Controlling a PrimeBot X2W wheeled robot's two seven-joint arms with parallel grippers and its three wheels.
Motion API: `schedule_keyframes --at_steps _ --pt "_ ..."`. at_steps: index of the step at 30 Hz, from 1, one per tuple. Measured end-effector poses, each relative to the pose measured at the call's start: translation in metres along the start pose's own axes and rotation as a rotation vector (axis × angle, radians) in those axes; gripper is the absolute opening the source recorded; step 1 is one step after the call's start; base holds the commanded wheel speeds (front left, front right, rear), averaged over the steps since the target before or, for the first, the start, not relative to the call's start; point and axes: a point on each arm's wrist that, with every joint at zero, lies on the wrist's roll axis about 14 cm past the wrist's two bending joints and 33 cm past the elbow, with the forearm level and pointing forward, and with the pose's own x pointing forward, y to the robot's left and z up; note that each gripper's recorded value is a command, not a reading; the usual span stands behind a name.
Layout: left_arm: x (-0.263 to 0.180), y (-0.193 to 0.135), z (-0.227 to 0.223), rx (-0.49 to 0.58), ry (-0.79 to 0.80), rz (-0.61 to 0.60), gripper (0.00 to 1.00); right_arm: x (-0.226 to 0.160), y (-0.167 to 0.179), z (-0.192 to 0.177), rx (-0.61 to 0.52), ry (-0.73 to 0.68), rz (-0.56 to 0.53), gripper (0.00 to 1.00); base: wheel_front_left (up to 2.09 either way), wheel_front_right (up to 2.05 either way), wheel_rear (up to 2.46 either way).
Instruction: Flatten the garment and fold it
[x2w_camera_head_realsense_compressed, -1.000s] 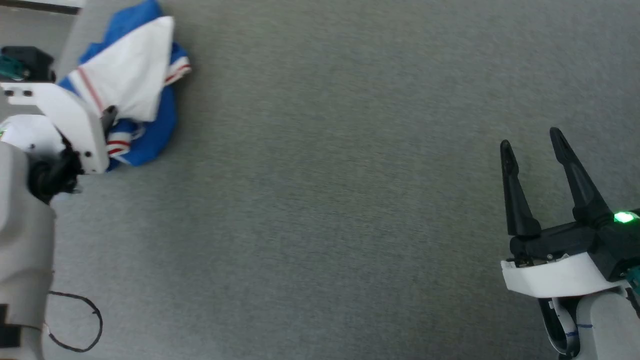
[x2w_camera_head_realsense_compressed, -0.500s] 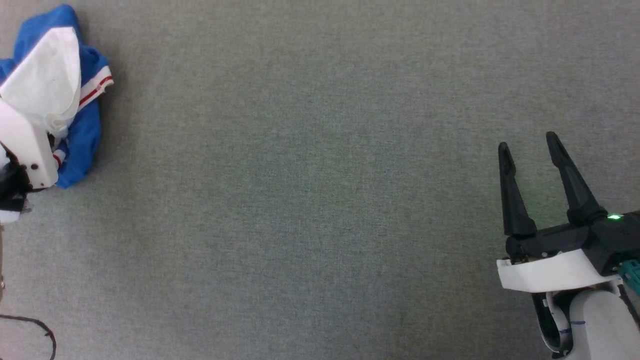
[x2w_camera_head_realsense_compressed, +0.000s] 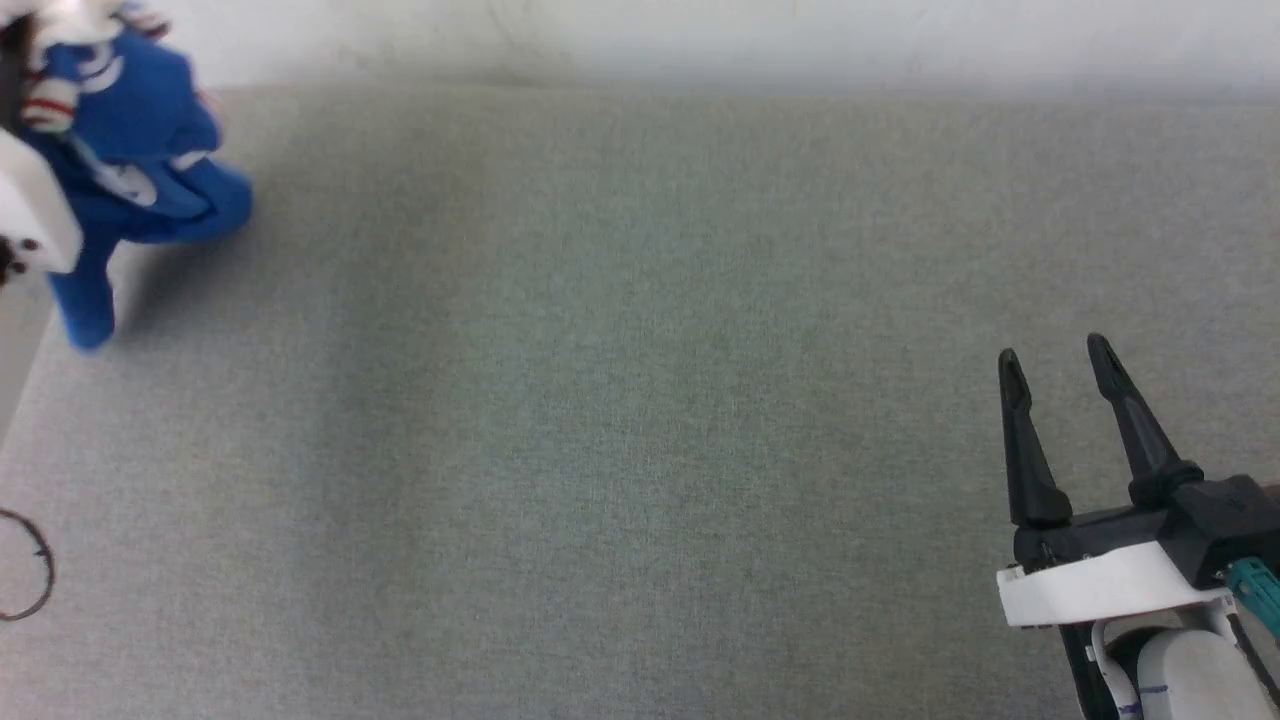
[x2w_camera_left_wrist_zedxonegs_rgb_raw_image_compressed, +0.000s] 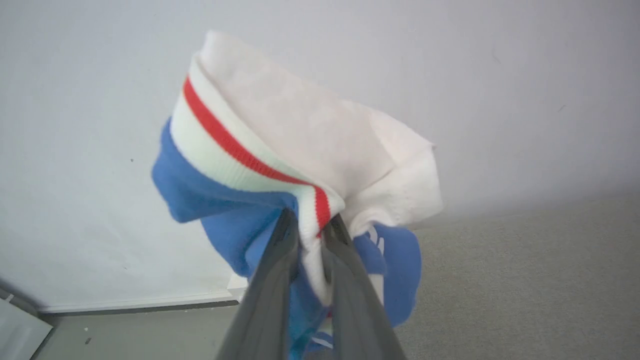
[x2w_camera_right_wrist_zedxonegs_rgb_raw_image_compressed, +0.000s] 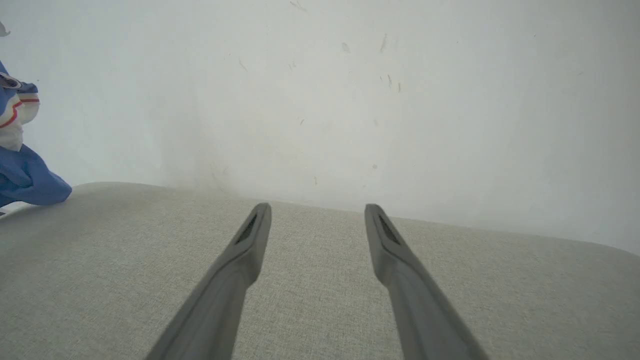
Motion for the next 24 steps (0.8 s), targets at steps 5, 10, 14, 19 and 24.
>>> schedule_keyframes --at_steps 5,10,14,19,24 --pt "-0.017 -0.046 0.054 0.022 -0.160 -0.113 0.00 -0.010 -0.002 0.026 0.006 -0.062 -0.013 1.00 0.00 0.00 0.00" --pt "-0.031 -0.136 0.063 -0.009 -0.215 -0.300 0.00 -0.023 -0.009 0.042 0.001 -0.097 -0.042 1.00 0.00 0.00 0.00" --pt "-0.045 -0.223 0.058 -0.072 -0.217 -0.459 0.00 -0.036 -0.024 0.048 -0.010 -0.107 -0.092 1.00 0.00 0.00 0.00" --pt "-0.083 -0.343 0.021 -0.155 -0.118 -0.713 0.11 -0.052 -0.049 0.052 -0.014 -0.110 -0.175 1.00 0.00 0.00 0.00" --pt "-0.158 -0.444 -0.042 -0.147 0.087 -1.008 1.00 -0.069 -0.071 0.051 -0.017 -0.099 -0.251 1.00 0.00 0.00 0.00"
